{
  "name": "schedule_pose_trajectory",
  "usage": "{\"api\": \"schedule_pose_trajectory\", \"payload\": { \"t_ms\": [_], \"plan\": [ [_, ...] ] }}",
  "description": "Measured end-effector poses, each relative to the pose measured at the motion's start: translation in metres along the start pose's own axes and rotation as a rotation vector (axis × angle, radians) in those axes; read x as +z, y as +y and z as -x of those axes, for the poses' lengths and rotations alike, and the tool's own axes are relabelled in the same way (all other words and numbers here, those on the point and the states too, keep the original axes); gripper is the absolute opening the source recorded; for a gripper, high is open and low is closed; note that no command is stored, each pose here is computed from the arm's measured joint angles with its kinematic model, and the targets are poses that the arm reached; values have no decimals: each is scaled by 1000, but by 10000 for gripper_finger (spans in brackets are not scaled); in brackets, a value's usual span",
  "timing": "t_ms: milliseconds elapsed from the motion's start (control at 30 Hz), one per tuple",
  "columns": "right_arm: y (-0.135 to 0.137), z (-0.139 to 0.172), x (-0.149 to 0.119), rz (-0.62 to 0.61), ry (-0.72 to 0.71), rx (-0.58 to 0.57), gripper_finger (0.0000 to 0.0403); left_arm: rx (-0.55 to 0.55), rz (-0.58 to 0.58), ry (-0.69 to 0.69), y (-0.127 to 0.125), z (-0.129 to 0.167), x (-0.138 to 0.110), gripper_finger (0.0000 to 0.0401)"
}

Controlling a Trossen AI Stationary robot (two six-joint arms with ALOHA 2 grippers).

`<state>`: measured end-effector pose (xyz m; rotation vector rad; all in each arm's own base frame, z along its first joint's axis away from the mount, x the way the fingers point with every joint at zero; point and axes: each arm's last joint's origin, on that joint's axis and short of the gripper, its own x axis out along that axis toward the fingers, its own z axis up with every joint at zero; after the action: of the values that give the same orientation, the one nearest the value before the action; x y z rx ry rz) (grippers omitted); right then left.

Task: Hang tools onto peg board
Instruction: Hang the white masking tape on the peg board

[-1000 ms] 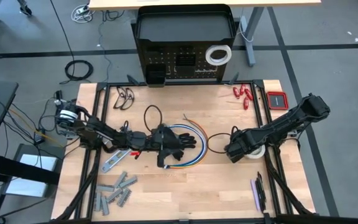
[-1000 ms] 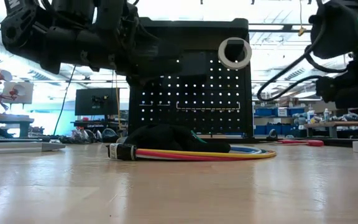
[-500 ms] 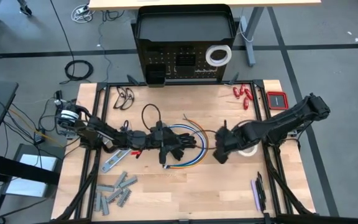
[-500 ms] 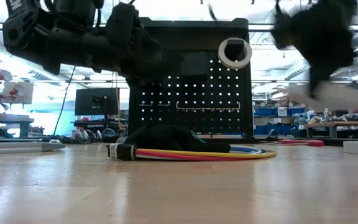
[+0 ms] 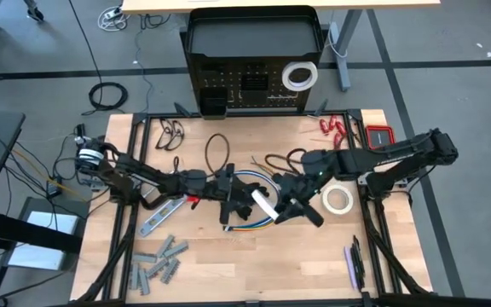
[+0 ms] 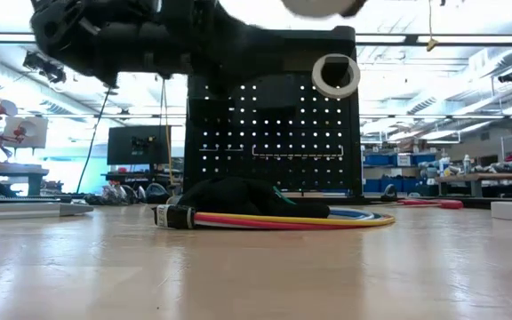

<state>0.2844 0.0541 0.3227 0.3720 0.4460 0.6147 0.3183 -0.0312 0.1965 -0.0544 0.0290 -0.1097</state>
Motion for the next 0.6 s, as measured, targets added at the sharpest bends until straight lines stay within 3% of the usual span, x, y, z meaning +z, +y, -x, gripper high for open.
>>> {"api": "schedule_pose_trajectory", "payload": {
  "t_ms": [300,467,600],
  "plan": [
    [-4,10,13,183,-85,57,82,-224,-45,-91,10,-25,48,237],
    [-2,9,14,251,-99,69,82,-256,-43,-116,10,-27,56,231],
    [-1,9,14,296,-101,68,82,-263,-16,-133,10,-27,58,189]
  ]
}}
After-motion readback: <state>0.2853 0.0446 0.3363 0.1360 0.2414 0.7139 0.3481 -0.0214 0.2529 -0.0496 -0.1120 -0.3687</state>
